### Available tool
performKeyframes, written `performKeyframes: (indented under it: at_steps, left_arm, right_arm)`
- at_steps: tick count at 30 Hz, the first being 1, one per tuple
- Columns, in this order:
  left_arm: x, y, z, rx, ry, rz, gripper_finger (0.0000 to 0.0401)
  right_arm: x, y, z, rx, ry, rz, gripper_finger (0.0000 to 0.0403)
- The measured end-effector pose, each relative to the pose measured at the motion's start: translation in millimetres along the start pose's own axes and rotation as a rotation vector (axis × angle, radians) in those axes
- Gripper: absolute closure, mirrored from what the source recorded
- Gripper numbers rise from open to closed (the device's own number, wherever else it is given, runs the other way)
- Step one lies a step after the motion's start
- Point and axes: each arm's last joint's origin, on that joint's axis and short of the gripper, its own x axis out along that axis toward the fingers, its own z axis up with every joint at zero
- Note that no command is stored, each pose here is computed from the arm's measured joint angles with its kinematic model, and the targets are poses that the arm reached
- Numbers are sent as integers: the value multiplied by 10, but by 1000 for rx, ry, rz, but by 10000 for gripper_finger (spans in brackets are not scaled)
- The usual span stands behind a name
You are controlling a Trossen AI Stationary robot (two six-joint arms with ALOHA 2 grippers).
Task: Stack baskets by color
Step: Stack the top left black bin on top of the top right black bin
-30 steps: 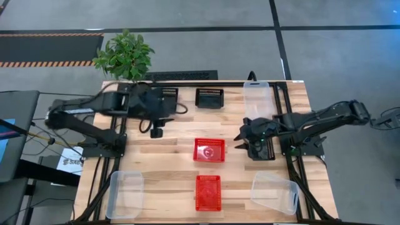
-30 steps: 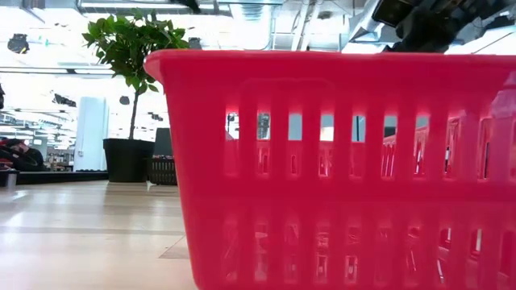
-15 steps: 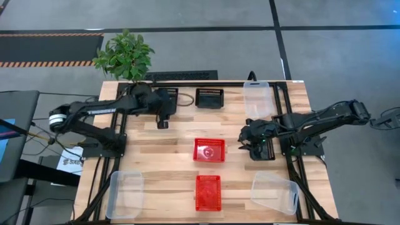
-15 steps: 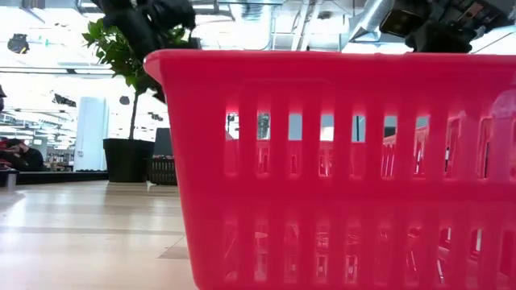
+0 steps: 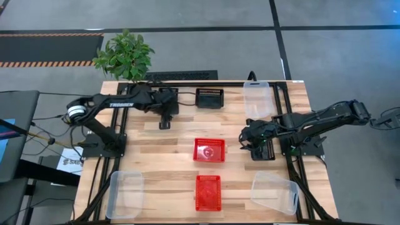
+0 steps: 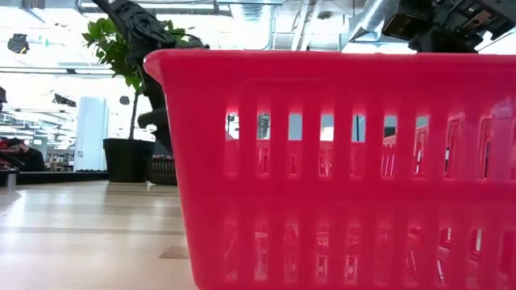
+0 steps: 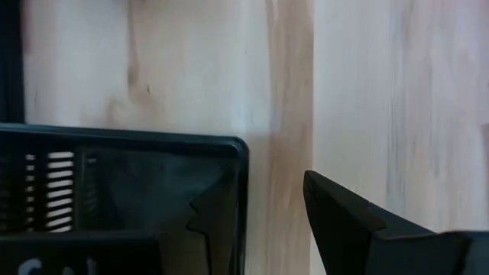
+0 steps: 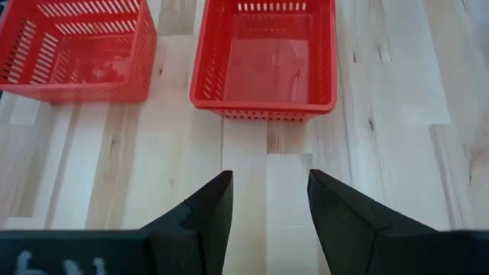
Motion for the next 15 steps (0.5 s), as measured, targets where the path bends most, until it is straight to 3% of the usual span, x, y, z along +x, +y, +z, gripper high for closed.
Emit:
performKeyframes:
  at_steps: [11,15]
  left_arm:
    - [144,20,-7,13,57,42,261]
    - [143,19,-10,8,61,40,285]
  right_arm:
    - [-4,-94,13,36,-6,-31,212]
    - [-5,-119,16,45,-7,-39,212]
